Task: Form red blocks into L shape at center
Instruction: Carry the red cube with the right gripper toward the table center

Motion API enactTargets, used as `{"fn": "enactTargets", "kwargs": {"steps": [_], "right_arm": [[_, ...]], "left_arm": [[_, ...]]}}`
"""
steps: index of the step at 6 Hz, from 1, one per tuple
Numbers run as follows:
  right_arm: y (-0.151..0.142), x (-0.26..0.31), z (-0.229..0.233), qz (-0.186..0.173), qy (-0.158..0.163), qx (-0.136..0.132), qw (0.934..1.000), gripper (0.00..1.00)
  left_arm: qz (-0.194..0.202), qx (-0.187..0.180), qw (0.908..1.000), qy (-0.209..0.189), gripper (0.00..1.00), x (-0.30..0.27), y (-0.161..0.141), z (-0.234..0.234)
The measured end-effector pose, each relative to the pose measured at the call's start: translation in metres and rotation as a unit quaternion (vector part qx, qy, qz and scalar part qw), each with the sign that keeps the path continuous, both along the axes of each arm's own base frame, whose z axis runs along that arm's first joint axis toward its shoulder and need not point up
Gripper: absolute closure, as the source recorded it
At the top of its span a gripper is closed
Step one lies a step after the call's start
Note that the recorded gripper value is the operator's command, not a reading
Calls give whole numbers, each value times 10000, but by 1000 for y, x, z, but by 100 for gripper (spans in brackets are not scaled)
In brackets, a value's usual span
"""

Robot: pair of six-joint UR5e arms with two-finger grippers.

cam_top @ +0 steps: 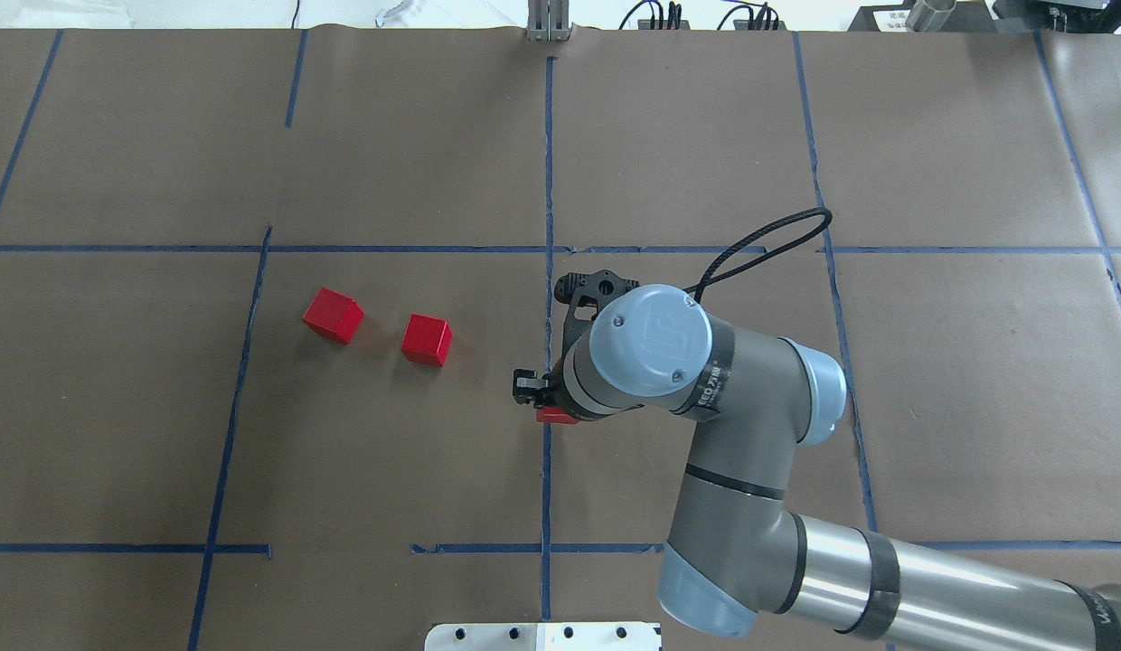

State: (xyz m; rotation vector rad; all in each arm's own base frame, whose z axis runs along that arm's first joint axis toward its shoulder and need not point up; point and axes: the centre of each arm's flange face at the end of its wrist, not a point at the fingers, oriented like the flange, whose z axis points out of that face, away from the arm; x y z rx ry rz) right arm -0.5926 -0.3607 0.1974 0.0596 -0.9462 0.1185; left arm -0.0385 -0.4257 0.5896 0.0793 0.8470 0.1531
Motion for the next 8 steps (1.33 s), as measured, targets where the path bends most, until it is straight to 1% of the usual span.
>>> {"fn": "enactTargets", "kwargs": {"steps": [2, 3, 4, 5, 6, 8], "right_arm": [[-8, -22, 2, 73, 179, -155, 9997, 98], [-9, -25, 1, 81, 229, -183, 9995, 64], [-10, -26, 1, 81, 284, -204, 9994, 39], [-10, -27, 2, 80, 331, -216, 9992, 39], [-10, -27, 3, 81, 361, -223, 9991, 35], [-11, -27, -1, 83, 346, -214, 9991, 34]], "left_arm": [[1, 6, 10000, 8, 0, 0, 0, -1], [2, 7, 10000, 30, 0, 0, 0, -1], [4, 4, 10000, 59, 0, 1, 0, -2], [5, 2, 10000, 71, 0, 1, 0, -2], [5, 2, 10000, 73, 0, 1, 0, -2], [5, 2, 10000, 75, 0, 1, 0, -2]]}}
